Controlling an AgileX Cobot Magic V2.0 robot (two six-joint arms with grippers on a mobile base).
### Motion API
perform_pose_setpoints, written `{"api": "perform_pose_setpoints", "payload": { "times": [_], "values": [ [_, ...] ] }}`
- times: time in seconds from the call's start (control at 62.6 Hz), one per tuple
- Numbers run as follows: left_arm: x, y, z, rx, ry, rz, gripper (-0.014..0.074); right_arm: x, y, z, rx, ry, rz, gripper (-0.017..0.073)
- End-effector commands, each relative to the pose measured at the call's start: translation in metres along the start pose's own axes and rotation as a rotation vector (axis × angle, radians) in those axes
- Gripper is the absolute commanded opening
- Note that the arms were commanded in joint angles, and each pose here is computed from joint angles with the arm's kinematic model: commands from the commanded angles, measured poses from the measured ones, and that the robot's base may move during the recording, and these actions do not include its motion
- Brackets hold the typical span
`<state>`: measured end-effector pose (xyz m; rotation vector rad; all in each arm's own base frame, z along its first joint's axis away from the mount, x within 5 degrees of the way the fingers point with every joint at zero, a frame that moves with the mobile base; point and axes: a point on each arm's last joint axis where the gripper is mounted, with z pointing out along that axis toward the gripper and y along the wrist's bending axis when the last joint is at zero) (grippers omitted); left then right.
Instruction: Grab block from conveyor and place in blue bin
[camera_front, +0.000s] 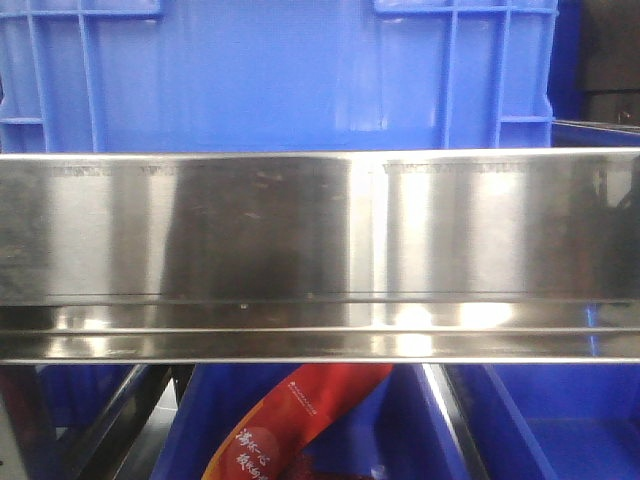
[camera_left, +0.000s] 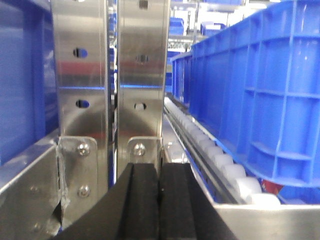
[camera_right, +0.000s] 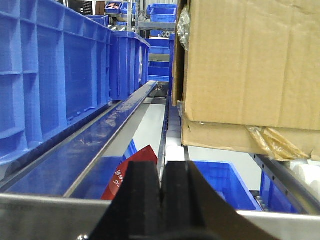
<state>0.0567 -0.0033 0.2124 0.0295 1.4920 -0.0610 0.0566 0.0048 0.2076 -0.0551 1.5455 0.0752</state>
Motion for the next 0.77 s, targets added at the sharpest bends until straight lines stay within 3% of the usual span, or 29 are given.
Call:
{"api": "perform_pose_setpoints", "payload": {
  "times": [0.0,0.75],
  "values": [
    [-0.0033,0.0001,-0.0007,-0.002,-0.035,-0.013,-0.0111,-0.0024,0.0,-0.0004,0.0,-0.027,-0.005,-0.0162],
    [-0.0033,0.0001,-0.0007,-0.002,-0.035,-0.013,-0.0111,-0.0024,0.0,-0.0004,0.0,-0.027,-0.005,-0.0162]
  ]
}}
